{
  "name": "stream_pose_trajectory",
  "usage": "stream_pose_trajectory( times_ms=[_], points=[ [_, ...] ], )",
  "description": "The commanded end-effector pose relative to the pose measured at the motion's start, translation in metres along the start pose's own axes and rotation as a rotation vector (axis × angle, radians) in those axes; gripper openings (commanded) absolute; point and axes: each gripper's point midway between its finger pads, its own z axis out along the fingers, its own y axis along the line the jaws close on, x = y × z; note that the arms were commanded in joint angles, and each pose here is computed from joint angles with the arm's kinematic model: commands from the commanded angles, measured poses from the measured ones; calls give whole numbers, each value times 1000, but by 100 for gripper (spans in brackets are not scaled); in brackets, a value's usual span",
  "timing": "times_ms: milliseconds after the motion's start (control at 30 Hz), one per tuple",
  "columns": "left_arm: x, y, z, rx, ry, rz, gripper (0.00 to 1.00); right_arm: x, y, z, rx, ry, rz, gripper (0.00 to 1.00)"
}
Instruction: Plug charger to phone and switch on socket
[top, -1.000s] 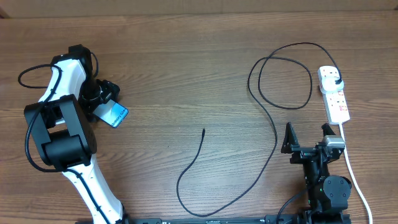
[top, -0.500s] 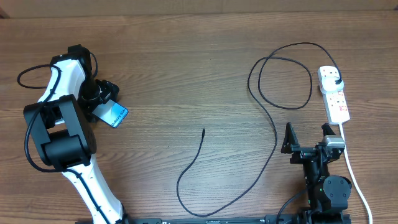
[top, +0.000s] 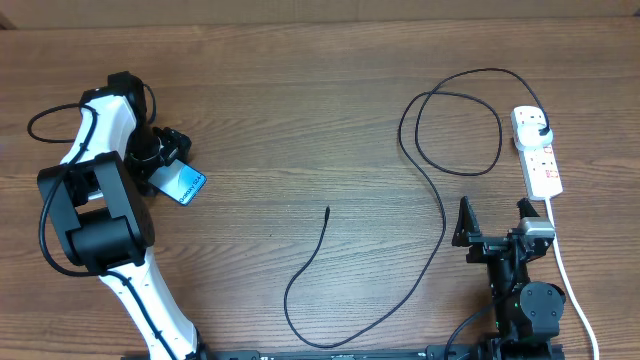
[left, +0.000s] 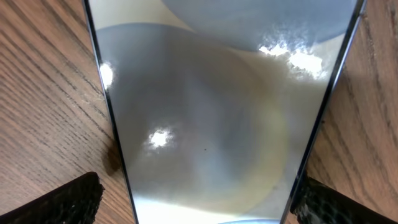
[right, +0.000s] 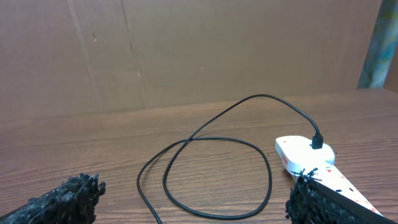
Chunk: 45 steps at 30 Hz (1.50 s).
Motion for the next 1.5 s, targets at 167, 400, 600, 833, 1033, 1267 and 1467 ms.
stream_pose_trajectory(
  times_ms=[167,400,600,833,1033,1267,1467],
  points=[
    [3,8,34,-54,51,-29,100,1,2,0,-10,-6,-4,100],
    [0,6,34,-44,41,-29,100,1,2,0,-10,-6,-4,100],
    [-5,0,34,-22,19,-30,100,1,2,0,-10,-6,-4,100],
    [-8,-7,34,10,13,-30,100,1,2,0,-10,-6,-4,100],
    [-9,-13,34,42,10,-29,100,1,2,0,-10,-6,-4,100],
    [-7,-22,34,83,27,-26,100,1,2,0,-10,-6,-4,100],
    [-1,-28,33,107,48,31,100,1,2,0,-10,-6,-4,100]
  ],
)
